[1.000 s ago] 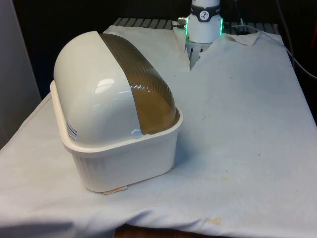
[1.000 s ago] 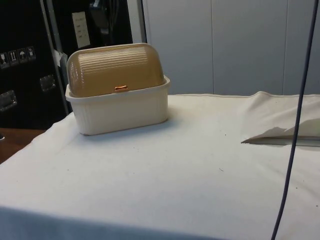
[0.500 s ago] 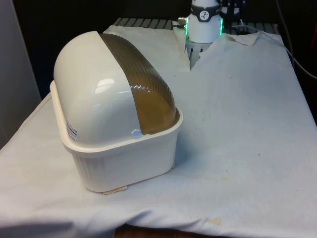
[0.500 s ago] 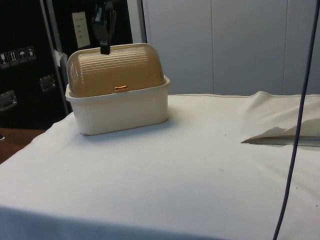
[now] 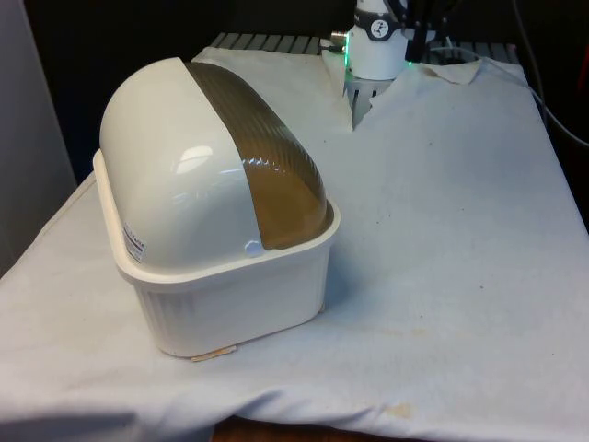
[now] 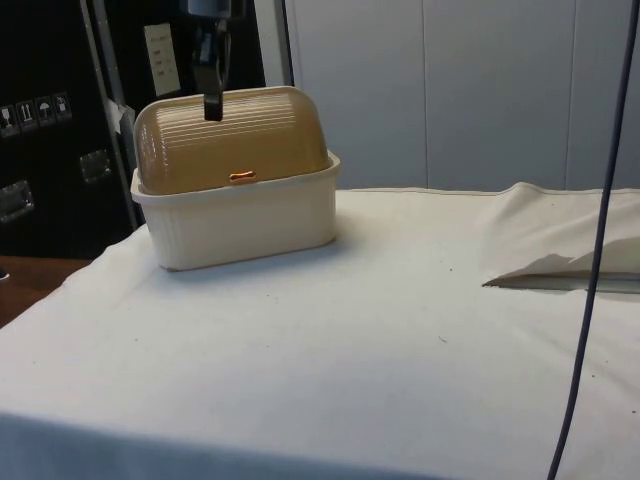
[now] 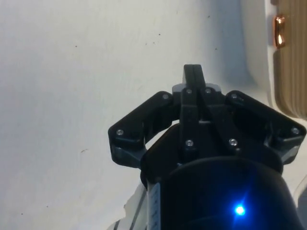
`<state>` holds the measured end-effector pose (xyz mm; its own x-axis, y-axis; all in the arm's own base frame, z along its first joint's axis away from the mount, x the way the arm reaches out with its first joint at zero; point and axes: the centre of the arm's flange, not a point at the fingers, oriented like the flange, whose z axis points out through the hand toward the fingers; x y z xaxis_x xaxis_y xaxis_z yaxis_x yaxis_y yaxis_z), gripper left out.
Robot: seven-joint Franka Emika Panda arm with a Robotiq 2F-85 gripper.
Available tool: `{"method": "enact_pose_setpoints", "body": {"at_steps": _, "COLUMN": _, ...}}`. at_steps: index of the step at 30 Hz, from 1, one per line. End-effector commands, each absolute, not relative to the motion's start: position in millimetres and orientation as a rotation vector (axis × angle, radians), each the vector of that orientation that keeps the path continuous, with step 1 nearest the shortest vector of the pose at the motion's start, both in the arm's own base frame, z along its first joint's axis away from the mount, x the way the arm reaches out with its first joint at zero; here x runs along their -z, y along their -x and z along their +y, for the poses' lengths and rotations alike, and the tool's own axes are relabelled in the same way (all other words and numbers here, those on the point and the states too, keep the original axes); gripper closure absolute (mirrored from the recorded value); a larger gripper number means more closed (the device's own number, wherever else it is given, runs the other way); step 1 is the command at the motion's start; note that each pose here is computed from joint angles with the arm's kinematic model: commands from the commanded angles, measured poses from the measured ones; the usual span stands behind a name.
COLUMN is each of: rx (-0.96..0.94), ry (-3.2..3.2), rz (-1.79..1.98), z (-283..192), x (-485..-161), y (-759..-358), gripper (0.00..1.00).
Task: Open the lid, then close it.
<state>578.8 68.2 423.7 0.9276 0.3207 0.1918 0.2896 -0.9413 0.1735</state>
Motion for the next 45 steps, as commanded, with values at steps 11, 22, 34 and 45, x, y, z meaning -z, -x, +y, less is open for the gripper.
{"method": "enact_pose_setpoints", "body": {"at_steps": 11, "rx": -0.327, "ry": -2.866, "rz": 0.536, "z": 59.9, "x": -423.0, "y": -577.4, "gripper": 1.0}}
{"method": "enact_pose_setpoints", "body": {"at_steps": 22, "rx": -0.336, "ry": -2.787, "rz": 0.595, "z": 59.7, "x": -418.8, "y": -575.6, "gripper": 1.0}}
{"method": "enact_pose_setpoints", "body": {"at_steps": 34, "rx": -0.335, "ry": -2.696, "rz": 0.642, "z": 63.3, "x": -410.2, "y": -568.8, "gripper": 1.0}}
{"method": "enact_pose_setpoints", "body": {"at_steps": 45, "rx": -0.337, "ry": -2.642, "rz": 0.632, "z": 73.8, "x": -390.4, "y": -561.8, "gripper": 1.0}}
